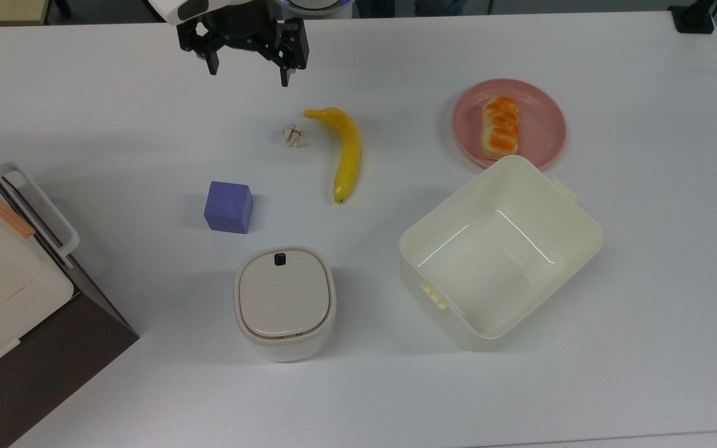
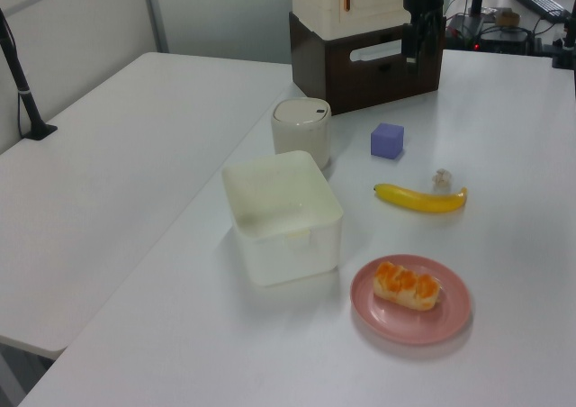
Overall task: Put the bread on the table
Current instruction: 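Move the gripper from its start pose toward the pink plate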
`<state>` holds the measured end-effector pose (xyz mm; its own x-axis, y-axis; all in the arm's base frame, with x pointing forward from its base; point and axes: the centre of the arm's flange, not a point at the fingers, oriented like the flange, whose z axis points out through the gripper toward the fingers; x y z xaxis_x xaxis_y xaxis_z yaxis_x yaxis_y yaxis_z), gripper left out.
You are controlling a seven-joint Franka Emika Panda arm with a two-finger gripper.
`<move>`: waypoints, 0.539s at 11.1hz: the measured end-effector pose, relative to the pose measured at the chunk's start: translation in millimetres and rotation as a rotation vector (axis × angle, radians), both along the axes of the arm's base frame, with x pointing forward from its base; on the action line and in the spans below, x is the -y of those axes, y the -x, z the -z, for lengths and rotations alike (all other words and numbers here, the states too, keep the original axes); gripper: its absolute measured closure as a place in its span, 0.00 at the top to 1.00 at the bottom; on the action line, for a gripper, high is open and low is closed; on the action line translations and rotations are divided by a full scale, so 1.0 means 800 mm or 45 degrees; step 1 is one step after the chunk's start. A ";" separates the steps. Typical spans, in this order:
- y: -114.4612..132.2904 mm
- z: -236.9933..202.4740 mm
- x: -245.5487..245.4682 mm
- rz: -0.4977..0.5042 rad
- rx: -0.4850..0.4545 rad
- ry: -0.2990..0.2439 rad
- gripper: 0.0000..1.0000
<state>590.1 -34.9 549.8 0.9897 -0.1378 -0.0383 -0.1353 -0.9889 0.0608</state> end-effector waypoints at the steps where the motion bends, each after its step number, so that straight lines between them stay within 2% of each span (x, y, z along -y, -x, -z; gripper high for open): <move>1: 0.000 0.000 -0.001 -0.001 0.000 0.000 1.00; 6: 0.000 0.001 -0.003 -0.029 -0.001 -0.024 1.00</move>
<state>590.3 -32.6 549.3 0.9925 -0.1148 -0.0415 -0.1131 -0.9927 0.0420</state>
